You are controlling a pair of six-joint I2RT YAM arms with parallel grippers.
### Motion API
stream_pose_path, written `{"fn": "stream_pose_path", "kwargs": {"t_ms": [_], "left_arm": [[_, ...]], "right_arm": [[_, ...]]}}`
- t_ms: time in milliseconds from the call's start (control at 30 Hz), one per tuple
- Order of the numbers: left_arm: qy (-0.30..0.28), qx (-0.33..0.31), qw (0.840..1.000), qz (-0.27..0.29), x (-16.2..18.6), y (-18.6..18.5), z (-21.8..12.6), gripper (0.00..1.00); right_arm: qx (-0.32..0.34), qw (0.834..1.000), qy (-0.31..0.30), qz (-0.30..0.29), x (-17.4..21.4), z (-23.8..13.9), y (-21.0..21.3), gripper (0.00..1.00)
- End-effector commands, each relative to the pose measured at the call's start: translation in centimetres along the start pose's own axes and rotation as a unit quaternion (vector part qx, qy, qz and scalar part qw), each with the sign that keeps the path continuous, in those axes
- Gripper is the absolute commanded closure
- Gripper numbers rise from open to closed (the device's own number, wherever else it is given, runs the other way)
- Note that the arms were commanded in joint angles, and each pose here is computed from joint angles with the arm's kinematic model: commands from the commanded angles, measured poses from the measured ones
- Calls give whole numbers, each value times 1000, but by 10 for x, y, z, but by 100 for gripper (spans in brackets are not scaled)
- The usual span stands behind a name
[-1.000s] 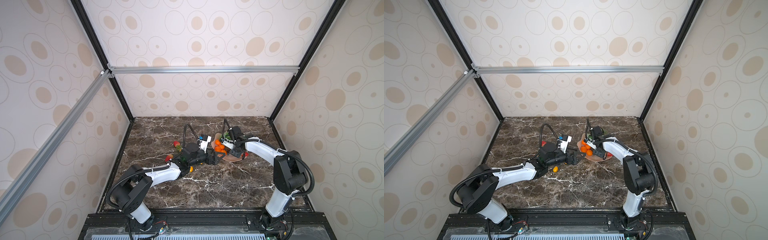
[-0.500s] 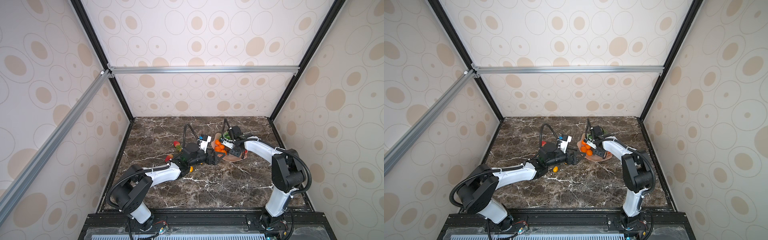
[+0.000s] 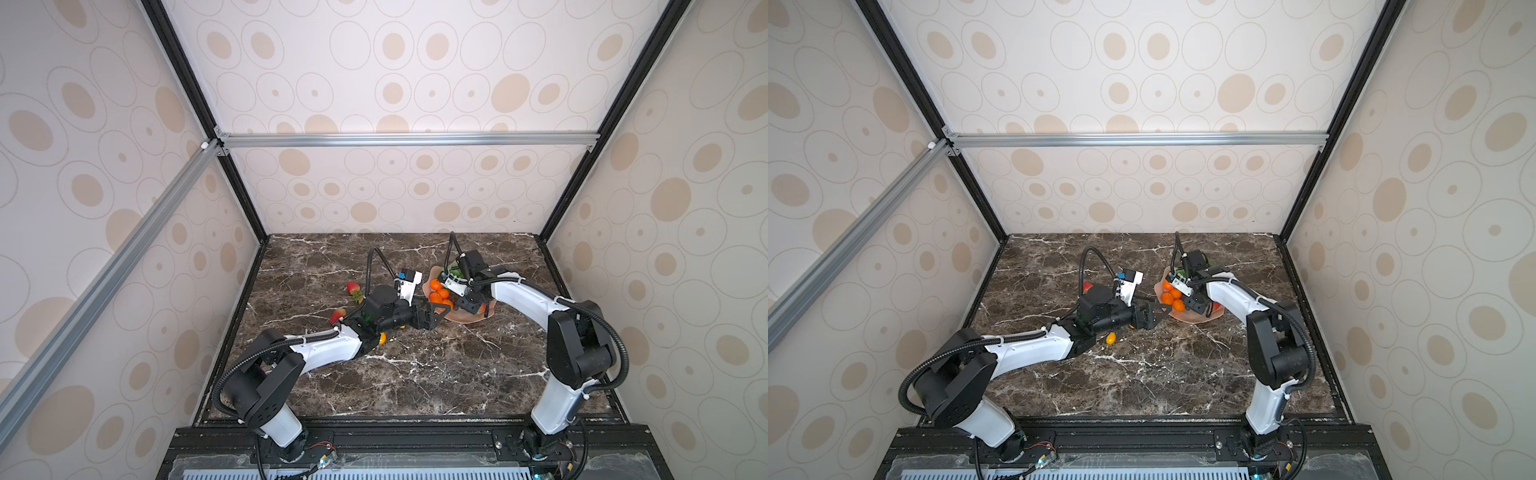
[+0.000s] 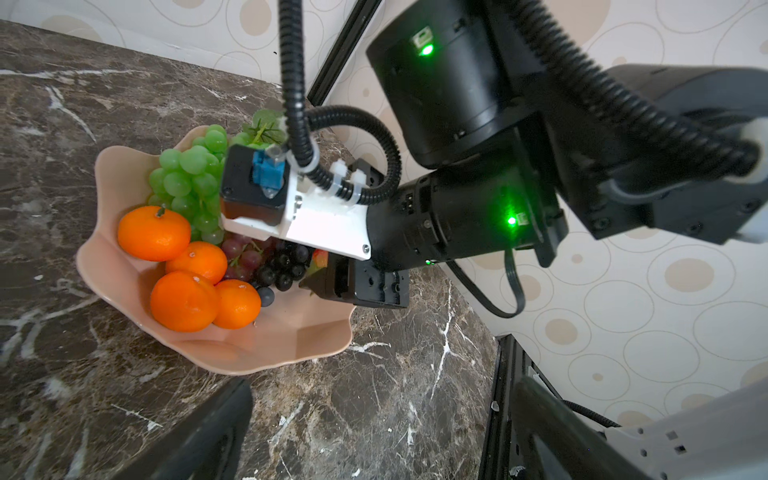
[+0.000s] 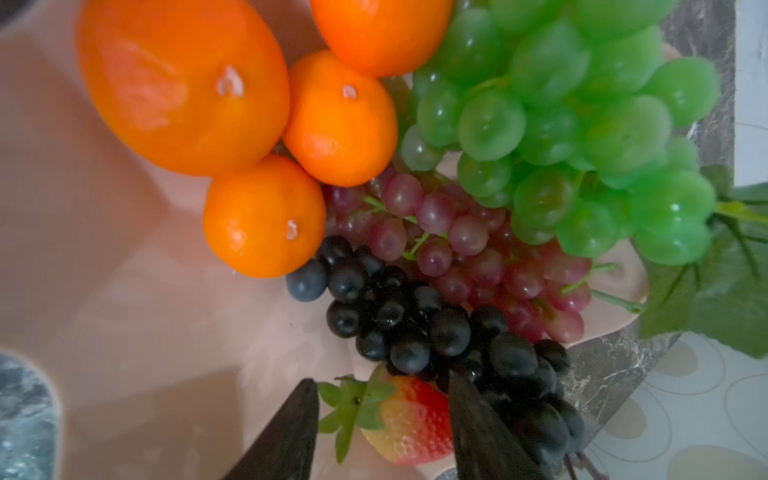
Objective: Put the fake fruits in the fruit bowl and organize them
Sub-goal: 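Lower the strawberry into the bowl beside the grapes and open the right gripper, then move the right gripper back to the strawberries on the table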
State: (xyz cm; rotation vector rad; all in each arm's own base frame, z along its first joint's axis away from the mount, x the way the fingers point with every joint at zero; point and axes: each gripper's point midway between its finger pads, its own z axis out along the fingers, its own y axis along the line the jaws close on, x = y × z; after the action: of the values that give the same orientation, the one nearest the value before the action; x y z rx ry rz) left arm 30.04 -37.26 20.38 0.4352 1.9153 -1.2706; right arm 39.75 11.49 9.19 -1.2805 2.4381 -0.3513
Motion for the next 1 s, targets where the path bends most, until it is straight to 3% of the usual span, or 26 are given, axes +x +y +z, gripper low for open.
{"fn": "stream_pose_path", "kwargs": {"t_ms": [0,133,233,467,567,767,967], "left_arm": [[-21,11,1000,17,-14,-15,-5,2],[-24,-3,1000,16,-15,-10,-9,2],[-37,-29,999,15,-21,-2,-20,2],[-60,-107,992,12,-29,26,-57,2],[-64,-147,987,9,-31,39,-75,2],[-62,-224,973,1,-24,65,-114,2],[-79,-265,961,-26,-20,85,-155,2]], "right_arm": [[-7,999,-34,24,-9,-24,-4,44],[-7,997,-56,49,-15,-35,-6,44],[-7,991,-91,102,-27,-50,-12,43],[-67,951,-165,255,-56,-76,-6,35],[-60,935,-177,301,-60,-82,-5,35],[-92,904,-207,362,-80,-99,18,36],[-125,893,-202,382,-105,-99,51,39]]}}
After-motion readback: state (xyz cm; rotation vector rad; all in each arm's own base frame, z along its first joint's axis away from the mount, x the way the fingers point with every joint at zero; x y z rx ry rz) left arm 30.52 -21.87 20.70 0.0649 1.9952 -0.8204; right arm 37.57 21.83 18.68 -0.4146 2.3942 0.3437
